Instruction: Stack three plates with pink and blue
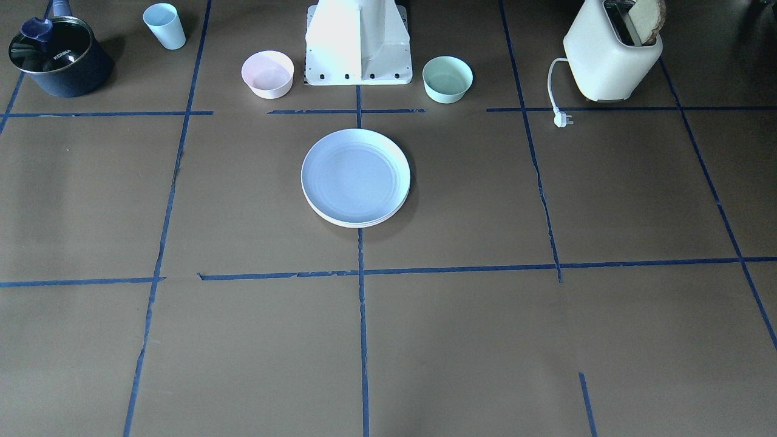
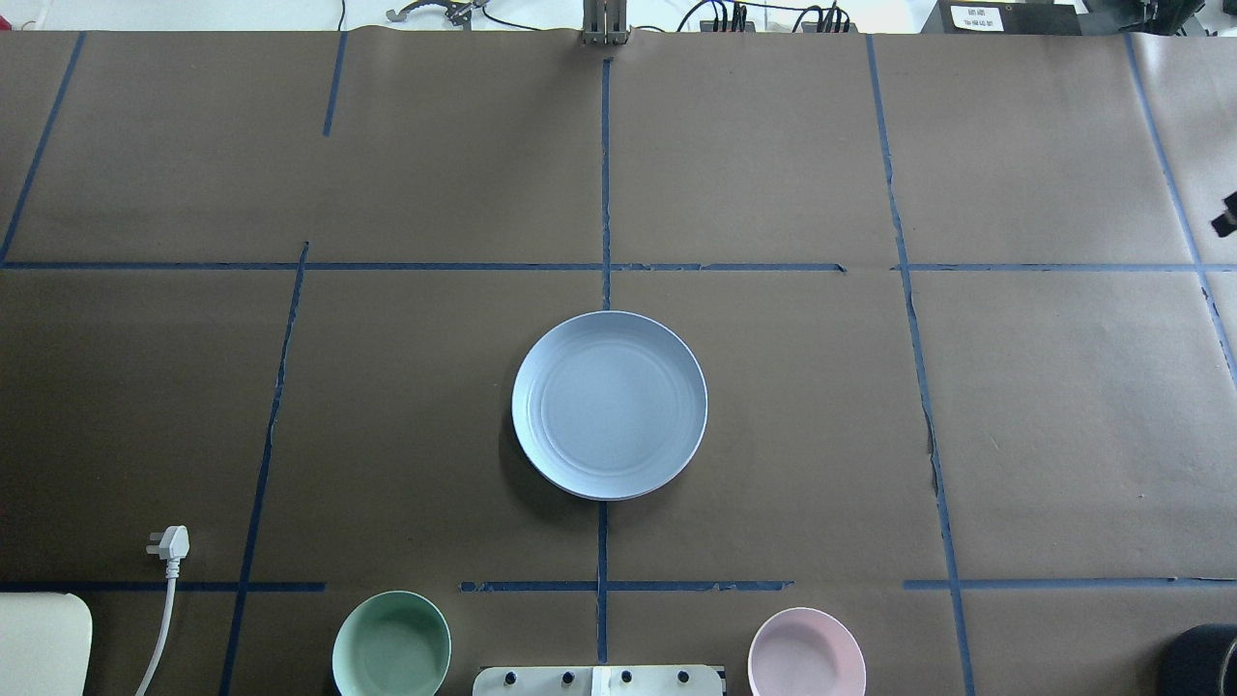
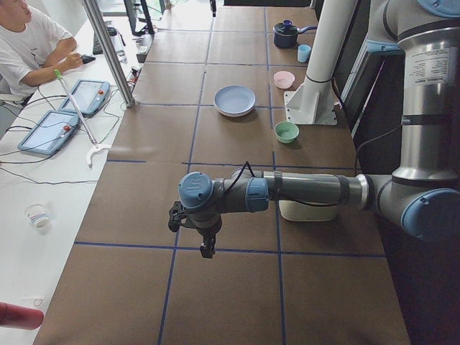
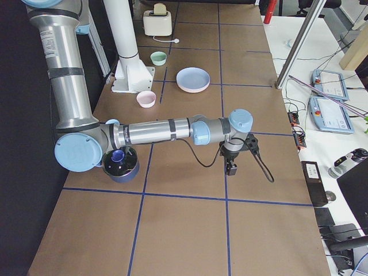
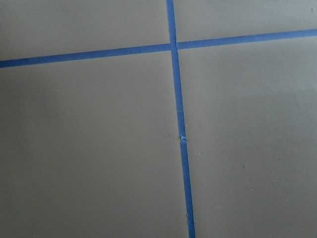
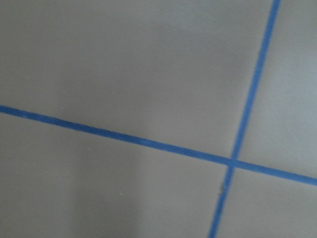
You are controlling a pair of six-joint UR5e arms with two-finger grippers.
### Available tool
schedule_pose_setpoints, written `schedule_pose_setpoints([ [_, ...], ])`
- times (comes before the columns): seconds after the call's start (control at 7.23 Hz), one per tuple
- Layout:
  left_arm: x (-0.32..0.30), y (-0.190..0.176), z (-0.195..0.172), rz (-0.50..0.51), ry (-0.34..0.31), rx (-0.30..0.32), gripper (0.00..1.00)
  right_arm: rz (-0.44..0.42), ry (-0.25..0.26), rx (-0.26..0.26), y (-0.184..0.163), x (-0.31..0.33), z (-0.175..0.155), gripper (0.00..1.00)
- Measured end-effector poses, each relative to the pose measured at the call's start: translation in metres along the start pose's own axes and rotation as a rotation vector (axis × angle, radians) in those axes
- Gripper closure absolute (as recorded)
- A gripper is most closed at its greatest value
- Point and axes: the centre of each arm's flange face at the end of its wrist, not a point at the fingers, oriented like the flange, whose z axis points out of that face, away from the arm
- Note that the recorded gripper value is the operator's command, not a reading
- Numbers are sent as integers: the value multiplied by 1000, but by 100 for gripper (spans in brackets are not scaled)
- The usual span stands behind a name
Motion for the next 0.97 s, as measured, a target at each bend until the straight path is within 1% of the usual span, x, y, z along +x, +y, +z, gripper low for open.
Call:
schedule_pose_setpoints([
  [0.14,-3,4,2,2,-17,-4,0,-18,2,-14,32,42,-3,0],
  [0.28,-5,4,1,6,-48,-7,0,-7,-1,-35,68,70,3,0],
  [0.41,-6,5,-1,10,-73,-8,0,19,-3,-57,96,86,13,0],
  [0.55,-5,6,-2,13,-82,-7,0,43,-4,-68,110,92,19,0],
  [0.69,-4,8,-3,16,-83,-5,0,63,-5,-72,116,94,21,0],
  [0.97,-3,8,-4,18,-82,-3,0,77,-5,-70,117,93,20,0],
])
